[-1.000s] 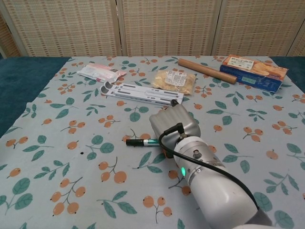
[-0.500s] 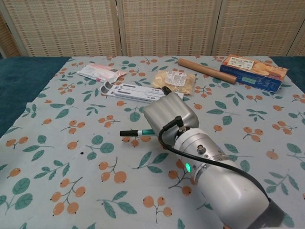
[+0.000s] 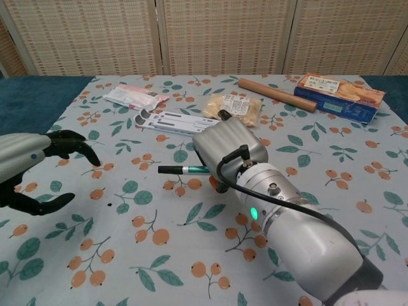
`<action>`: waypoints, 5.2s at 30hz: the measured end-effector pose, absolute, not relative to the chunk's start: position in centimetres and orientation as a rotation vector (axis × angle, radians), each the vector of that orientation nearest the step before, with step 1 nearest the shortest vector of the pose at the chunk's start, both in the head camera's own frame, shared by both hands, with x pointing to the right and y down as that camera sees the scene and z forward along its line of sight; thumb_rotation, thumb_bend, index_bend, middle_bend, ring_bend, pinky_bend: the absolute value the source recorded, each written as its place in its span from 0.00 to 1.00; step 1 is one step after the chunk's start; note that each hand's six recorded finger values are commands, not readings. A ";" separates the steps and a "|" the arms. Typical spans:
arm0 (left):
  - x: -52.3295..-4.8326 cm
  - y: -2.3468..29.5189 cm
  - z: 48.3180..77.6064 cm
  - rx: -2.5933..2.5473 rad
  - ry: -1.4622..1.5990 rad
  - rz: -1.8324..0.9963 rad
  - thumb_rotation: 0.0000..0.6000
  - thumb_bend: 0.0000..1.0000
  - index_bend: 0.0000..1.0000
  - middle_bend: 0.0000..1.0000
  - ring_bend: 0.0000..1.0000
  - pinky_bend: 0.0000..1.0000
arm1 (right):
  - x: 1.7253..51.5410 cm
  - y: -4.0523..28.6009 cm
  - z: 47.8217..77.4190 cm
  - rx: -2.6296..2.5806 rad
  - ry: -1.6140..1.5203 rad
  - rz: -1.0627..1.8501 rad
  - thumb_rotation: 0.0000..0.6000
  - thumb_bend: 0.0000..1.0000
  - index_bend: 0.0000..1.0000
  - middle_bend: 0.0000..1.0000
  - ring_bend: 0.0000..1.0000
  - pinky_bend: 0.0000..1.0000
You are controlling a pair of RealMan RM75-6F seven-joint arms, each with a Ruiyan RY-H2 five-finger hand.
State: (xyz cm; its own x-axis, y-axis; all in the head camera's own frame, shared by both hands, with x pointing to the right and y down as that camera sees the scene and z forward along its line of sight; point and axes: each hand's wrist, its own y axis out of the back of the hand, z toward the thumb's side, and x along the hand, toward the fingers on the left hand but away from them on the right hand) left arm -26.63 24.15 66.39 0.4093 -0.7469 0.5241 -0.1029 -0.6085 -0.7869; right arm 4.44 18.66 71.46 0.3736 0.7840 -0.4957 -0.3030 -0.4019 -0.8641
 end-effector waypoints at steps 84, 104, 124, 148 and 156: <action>-18.1 20.1 73.3 -2.071 0.966 -1.153 1.00 0.38 0.55 0.62 0.38 0.42 | 2.5 19.1 71.8 -1.731 -0.532 1.332 1.00 0.36 0.98 0.85 0.48 0.01; -18.0 19.8 72.5 -2.077 1.069 -1.111 1.00 0.82 0.79 0.95 0.67 0.57 | 2.4 18.9 71.7 -1.742 -0.561 1.326 1.00 0.36 0.98 0.85 0.48 0.01; -19.9 18.2 71.9 -1.991 1.182 -1.063 1.00 0.94 0.84 0.99 0.71 0.56 | 2.8 18.2 71.1 -1.743 -0.588 1.332 1.00 0.36 0.98 0.85 0.48 0.01; -24.3 18.2 70.3 -2.073 1.073 -1.155 1.00 0.45 0.08 0.08 0.06 0.33 | 8.8 17.1 67.9 -1.690 -0.579 1.296 1.00 0.29 0.00 0.17 0.09 0.00; -31.3 20.6 66.2 -2.077 0.985 -1.216 1.00 0.40 0.00 0.00 0.00 0.16 | 19.1 18.6 63.9 -1.627 -0.517 1.382 1.00 0.22 0.00 0.00 0.00 0.00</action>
